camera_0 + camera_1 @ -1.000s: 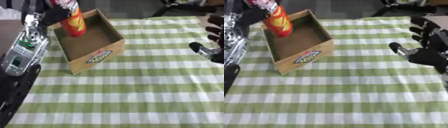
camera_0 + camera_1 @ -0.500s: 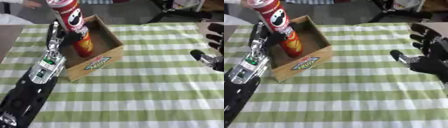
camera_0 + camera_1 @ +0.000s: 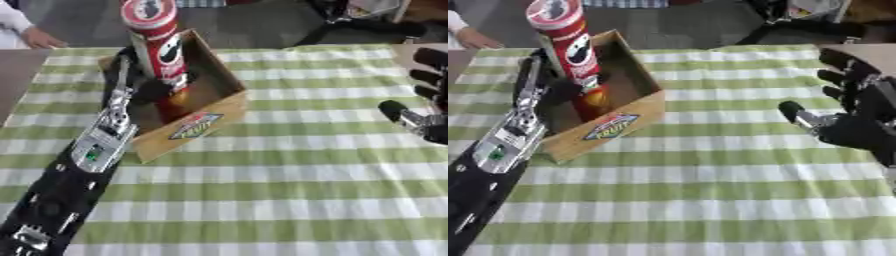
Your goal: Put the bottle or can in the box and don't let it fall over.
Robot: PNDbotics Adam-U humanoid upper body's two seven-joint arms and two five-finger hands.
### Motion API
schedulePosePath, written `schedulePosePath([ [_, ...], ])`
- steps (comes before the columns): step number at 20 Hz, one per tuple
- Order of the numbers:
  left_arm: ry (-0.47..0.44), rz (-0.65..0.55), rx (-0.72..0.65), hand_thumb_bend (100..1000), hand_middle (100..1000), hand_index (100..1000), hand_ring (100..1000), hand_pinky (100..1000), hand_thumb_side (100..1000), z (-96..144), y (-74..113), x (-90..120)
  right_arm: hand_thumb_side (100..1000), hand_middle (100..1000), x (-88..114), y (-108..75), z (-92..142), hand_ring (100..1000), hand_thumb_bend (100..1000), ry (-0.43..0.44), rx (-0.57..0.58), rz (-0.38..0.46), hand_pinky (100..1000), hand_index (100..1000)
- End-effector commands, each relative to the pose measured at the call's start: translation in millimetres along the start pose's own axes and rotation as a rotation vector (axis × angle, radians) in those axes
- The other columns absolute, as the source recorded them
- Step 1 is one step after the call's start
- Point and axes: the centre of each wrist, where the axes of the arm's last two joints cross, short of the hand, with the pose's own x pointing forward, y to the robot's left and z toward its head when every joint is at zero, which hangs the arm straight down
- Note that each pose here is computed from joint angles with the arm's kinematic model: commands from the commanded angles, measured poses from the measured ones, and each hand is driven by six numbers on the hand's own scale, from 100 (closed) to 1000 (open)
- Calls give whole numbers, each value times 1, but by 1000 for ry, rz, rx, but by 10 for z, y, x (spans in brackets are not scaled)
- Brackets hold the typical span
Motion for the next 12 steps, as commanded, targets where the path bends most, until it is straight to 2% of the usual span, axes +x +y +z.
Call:
schedulePosePath([
  [1, -28, -39, 22, 969, 754, 829, 854, 785, 371, -45, 176, 112, 100, 1000, 71, -46, 10, 1000, 459, -22, -7, 12, 1000, 960],
  [5, -28, -40, 26, 962, 753, 828, 853, 783, 366, -20, 238, 142, 100, 1000, 61, -51, 15, 1000, 459, -18, -9, 11, 1000, 960],
  [6, -28, -40, 27, 872, 747, 812, 849, 772, 307, -18, 244, 148, 100, 1000, 60, -51, 16, 1000, 461, -18, -9, 11, 1000, 961],
  [12, -83, 26, 99, 804, 747, 806, 838, 751, 303, 181, 541, 22, 100, 1000, 13, -87, 48, 1000, 463, -1, -23, 18, 1000, 962],
])
